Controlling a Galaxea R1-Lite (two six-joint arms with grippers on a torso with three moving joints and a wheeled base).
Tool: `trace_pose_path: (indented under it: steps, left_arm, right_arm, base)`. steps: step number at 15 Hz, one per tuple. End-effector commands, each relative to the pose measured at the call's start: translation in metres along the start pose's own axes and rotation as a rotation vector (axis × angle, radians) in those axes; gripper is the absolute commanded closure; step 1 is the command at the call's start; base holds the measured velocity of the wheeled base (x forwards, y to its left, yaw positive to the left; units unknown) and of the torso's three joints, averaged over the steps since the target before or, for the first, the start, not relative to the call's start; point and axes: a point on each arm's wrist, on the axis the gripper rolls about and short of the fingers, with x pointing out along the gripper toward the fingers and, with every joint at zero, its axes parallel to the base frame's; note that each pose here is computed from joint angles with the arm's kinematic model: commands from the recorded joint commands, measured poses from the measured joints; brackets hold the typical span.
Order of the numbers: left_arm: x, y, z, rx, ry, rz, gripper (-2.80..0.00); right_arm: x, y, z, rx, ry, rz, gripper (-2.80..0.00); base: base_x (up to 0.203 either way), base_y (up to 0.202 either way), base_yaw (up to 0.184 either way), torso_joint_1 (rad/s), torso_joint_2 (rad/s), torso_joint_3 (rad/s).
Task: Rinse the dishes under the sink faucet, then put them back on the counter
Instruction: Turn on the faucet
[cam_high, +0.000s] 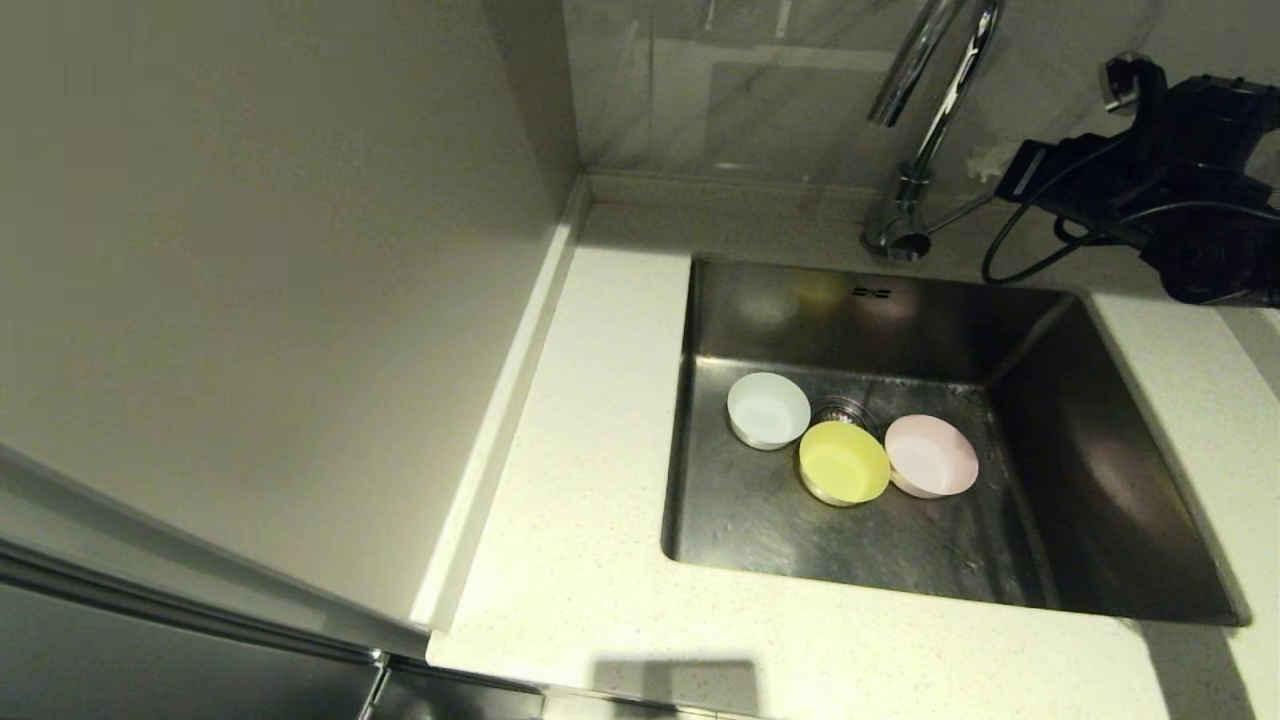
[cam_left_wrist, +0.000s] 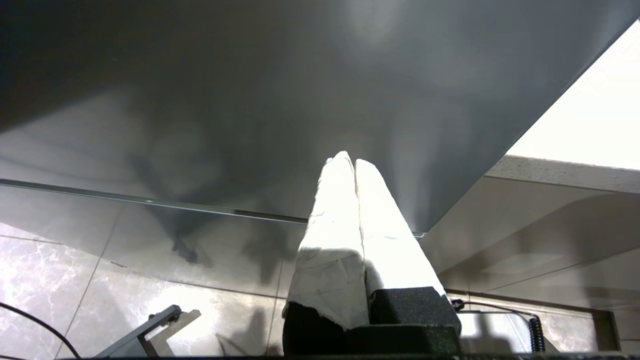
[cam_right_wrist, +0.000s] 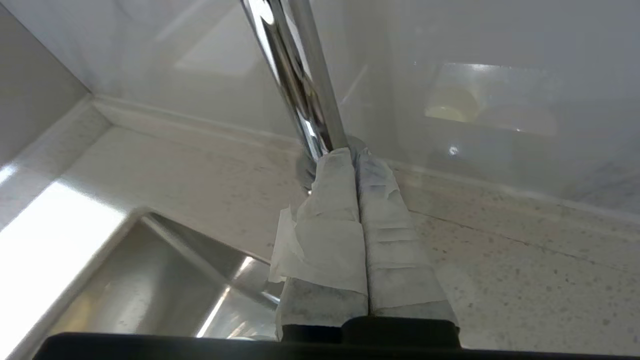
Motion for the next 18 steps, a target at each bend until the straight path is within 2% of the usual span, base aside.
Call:
trace_pose_path:
  steps: [1, 3, 5, 9, 13, 18]
  left_arm:
    - [0.0, 0.0, 0.0, -0.001, -0.002, 0.0, 0.0]
    - [0.0, 0.0, 0.0, -0.001, -0.002, 0.0, 0.0]
    - [0.0, 0.0, 0.0, -0.001, -0.002, 0.0, 0.0]
    - [0.0, 0.0, 0.0, -0.001, -0.002, 0.0, 0.0]
    - [0.0, 0.0, 0.0, -0.001, -0.002, 0.0, 0.0]
    - [0.0, 0.0, 0.0, -0.001, -0.002, 0.0, 0.0]
  right_arm:
    - [0.004, -0.004, -0.009, 0.005, 0.014, -0.001, 0.0]
    - [0.005, -0.009, -0.015, 0.001, 0.021, -0.008, 0.0]
    - [0.002, -0.02, -0.018, -0.053, 0.033, -0.029, 0.0]
    - [-0.011, -0.035, -0.016, -0.059, 0.086, -0.061, 0.0]
    - [-0.037, -0.048, 0.0, -0.044, 0.132, 0.098, 0.0]
    - [-0.037, -0.047, 0.002, -0.021, 0.127, 0.109, 0.0]
  base:
    - [0.0, 0.0, 0.0, 0.0, 0.0, 0.0]
    - [0.0, 0.0, 0.0, 0.0, 0.0, 0.0]
    - [0.0, 0.0, 0.0, 0.0, 0.0, 0.0]
    - [0.0, 0.0, 0.0, 0.0, 0.0, 0.0]
    - [0.0, 0.0, 0.0, 0.0, 0.0, 0.0]
    - [0.0, 0.0, 0.0, 0.0, 0.0, 0.0]
